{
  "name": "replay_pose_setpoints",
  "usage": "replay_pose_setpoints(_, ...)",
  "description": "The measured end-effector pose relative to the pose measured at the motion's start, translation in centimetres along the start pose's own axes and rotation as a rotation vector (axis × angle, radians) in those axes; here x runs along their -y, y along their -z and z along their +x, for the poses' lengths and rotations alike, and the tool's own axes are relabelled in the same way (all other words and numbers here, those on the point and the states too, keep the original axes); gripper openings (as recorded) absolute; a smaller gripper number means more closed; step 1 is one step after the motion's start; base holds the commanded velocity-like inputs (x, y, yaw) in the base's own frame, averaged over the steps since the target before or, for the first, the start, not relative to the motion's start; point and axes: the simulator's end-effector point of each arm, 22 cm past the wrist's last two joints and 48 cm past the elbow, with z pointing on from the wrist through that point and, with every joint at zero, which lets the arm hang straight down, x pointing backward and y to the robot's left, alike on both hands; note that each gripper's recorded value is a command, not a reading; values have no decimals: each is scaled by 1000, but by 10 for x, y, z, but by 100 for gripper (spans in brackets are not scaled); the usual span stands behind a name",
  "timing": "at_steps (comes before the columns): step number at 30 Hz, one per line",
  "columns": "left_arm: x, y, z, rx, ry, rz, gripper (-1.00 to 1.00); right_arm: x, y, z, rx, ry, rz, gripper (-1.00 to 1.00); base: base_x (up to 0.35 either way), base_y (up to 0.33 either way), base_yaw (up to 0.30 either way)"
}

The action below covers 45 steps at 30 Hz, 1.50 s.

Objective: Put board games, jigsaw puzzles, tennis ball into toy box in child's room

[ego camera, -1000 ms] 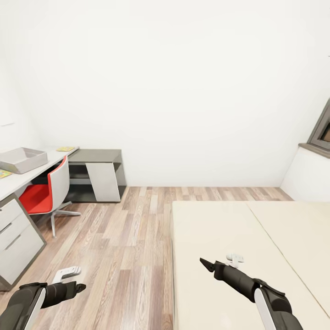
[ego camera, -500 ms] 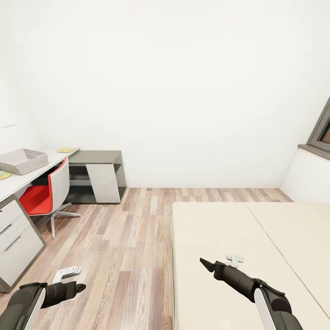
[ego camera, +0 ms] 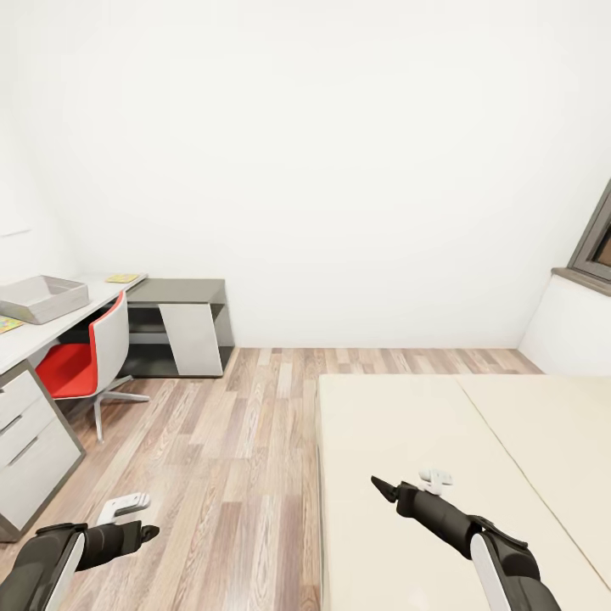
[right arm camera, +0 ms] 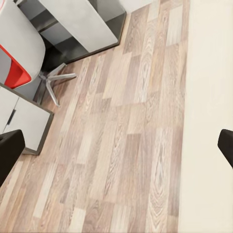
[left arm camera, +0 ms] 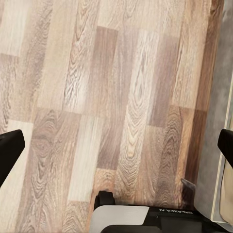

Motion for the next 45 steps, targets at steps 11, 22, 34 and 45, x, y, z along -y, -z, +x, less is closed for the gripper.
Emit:
replay_pose_setpoints(11,0,0,0,0,0,1,100,0,0,-1,4,3,1,100,0,0,0)
replay_pose_setpoints(22,1,0,0,1,1,3,100,1,-3,9,-17,-6,0,100,0,0,0)
replay_pose_setpoints(34,1,0,0,2,0,4,100,1,-4,13,-24,-8,1,100,0,0,0)
replay_pose_setpoints(45,1,0,0,2,0,5,100,1,-4,13,-25,-8,0,100,0,0,0)
